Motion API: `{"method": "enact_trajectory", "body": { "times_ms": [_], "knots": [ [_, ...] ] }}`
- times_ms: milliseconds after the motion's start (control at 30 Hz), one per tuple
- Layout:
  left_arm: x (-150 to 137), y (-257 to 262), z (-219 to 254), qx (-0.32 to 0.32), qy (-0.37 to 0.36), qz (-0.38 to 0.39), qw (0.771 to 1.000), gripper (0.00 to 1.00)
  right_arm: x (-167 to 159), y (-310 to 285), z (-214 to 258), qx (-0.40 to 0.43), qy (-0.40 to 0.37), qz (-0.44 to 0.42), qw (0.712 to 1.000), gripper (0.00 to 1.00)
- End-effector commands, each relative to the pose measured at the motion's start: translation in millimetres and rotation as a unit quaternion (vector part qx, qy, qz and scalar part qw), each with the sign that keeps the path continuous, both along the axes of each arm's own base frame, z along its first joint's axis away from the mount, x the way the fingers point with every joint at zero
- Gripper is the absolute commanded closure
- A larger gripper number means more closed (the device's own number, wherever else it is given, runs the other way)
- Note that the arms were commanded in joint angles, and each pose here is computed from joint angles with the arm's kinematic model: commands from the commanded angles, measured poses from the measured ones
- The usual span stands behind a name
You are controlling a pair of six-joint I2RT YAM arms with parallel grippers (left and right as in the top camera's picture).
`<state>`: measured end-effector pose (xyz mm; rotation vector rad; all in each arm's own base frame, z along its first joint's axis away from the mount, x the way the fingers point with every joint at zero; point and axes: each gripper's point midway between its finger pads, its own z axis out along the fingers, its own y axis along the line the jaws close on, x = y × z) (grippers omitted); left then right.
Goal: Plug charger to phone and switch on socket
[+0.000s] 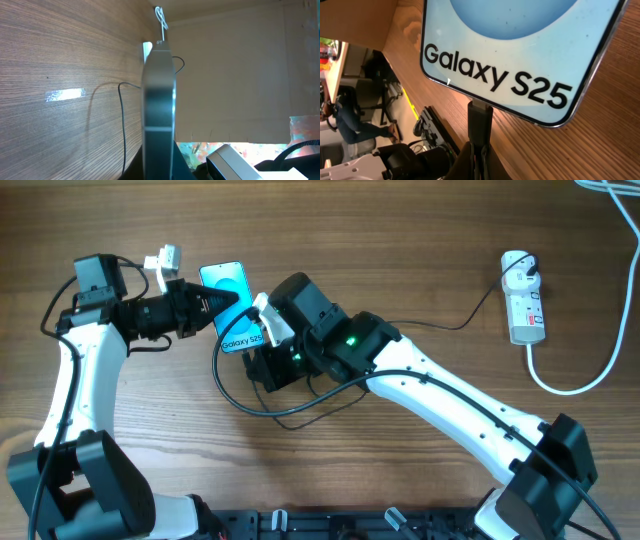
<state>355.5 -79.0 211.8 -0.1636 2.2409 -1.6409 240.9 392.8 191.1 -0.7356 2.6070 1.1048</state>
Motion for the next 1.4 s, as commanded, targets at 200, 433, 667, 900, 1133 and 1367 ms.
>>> {"method": "enact_trajectory", "body": {
  "times_ms": [200,433,667,900,1133,1367],
  "knots": [
    [-4.6,-3.3,6.1,-0.004,-0.006,-0.006,1.0,0.96,18.0,-1.0,0.3,-0.004,-0.043,-0.007,0.999,0.96],
    [-0.2,3.0,1.2,0.015,-0.008,0.007,1.0,0.96,4.3,-14.8,-13.7,-0.041,-0.019,0.009,0.999,0.96],
    [14.0,34.9,0.8,-0.008,0.062,0.084,0.994,0.96,1.5,-72.4,-48.0,-0.181,-0.021,0.007,0.983,0.96],
    [-25.7,10.9,-13.7,-0.085,0.32,0.1,0.938,0.96,62.5,-147.0,-57.4,-0.26,-0.032,-0.123,0.957,0.95],
    [-76.9,-22.6,-12.8,-0.108,0.502,0.073,0.855,0.96,94.1,-193.8,-62.5,-0.28,-0.017,-0.197,0.94,0.96],
    [-111.5,-39.2,-0.7,-0.119,0.609,0.056,0.782,0.96,95.7,-197.0,-96.9,-0.314,0.012,-0.189,0.93,0.96]
  ]
}}
